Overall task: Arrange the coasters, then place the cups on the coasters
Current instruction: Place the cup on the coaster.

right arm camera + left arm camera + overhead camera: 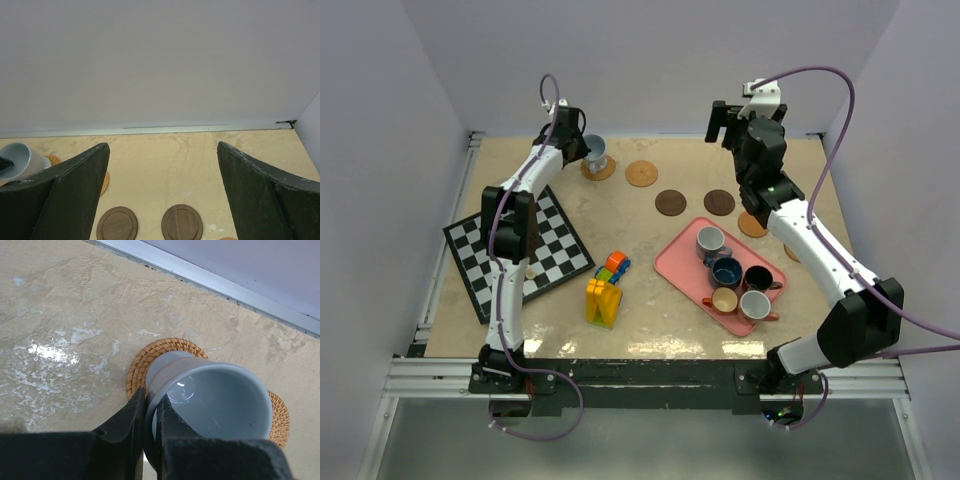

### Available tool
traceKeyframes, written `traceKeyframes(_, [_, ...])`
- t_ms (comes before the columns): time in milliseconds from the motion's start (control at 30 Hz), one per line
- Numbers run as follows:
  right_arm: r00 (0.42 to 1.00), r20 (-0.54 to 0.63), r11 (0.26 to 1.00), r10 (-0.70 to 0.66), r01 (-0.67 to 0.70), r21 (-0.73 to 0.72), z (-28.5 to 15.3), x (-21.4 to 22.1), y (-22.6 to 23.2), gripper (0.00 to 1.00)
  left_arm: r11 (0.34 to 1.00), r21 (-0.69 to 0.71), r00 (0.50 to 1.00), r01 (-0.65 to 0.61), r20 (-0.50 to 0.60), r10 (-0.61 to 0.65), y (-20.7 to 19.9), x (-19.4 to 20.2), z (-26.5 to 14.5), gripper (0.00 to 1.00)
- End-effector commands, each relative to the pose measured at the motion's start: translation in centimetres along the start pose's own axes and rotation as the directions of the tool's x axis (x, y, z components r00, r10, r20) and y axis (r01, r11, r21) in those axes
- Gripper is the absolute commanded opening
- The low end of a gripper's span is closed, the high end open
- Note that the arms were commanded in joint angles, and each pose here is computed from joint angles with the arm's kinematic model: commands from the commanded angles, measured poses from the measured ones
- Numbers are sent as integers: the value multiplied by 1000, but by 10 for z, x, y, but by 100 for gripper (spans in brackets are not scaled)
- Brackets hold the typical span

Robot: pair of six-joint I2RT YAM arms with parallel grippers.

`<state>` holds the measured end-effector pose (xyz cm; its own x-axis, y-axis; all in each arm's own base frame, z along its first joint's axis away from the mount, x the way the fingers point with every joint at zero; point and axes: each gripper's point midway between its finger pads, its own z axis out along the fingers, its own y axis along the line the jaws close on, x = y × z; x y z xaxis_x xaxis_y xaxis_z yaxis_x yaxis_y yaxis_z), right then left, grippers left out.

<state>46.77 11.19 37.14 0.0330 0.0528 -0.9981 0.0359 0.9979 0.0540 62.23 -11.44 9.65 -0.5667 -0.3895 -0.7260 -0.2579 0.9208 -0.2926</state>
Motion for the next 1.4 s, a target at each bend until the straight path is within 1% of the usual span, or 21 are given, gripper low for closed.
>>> traceKeyframes(0, [998,58,1000,10,-9,-15,0,-28,2,93,997,62,995,51,88,-56,-24,-39,-18,0])
traceKeyframes(67, [998,58,1000,10,-9,-17,0,-28,3,93,997,57,995,54,79,-59,-23,-35,-16,0])
traceKeyframes(100, [998,58,1000,10,-9,-15,0,-28,2,93,997,54,995,54,75,-58,-22,-34,-15,2])
traceKeyframes(400, [998,58,1000,7,-6,-19,1,-28,3,93,997,55,996,57,65,-61,-22,-30,-12,25])
traceKeyframes(633, [998,57,1000,5,-4,-21,1,-27,3,93,997,62,996,51,74,-55,-23,-33,-13,27])
traceKeyframes(800, [998,55,1000,3,-2,-22,2,-27,4,93,997,65,996,39,81,-45,-24,-35,-14,33])
traceKeyframes(867, [999,53,1000,0,1,-20,1,-26,4,94,997,69,996,34,86,-40,-25,-36,-15,38])
traceKeyframes(933, [999,47,1000,-2,3,-19,2,-24,4,93,997,74,995,21,100,-28,-25,-40,-18,45])
traceKeyframes(1000, [999,42,1000,-3,4,-22,1,-24,3,94,996,89,991,6,133,-18,-28,-46,-25,59])
traceKeyframes(1067, [1000,30,1000,-2,3,-15,-2,-21,1,94,993,116,984,-12,176,-9,-32,-53,-33,66])
traceKeyframes(1167, [1000,15,1000,0,0,0,-9,-16,-5,94,990,136,974,-36,228,4,-36,-64,-48,73])
traceKeyframes(1233, [1000,-4,1000,20,-20,4,-16,-11,-8,94,988,146,964,-53,264,13,-38,-71,-59,75])
traceKeyframes(1333, [997,-63,999,36,-37,-19,-29,3,-7,94,985,161,946,-63,325,7,-40,-84,-79,77])
traceKeyframes(1367, [995,-93,999,44,-47,-21,-34,9,-8,94,987,152,945,-60,326,7,-37,-83,-84,78])
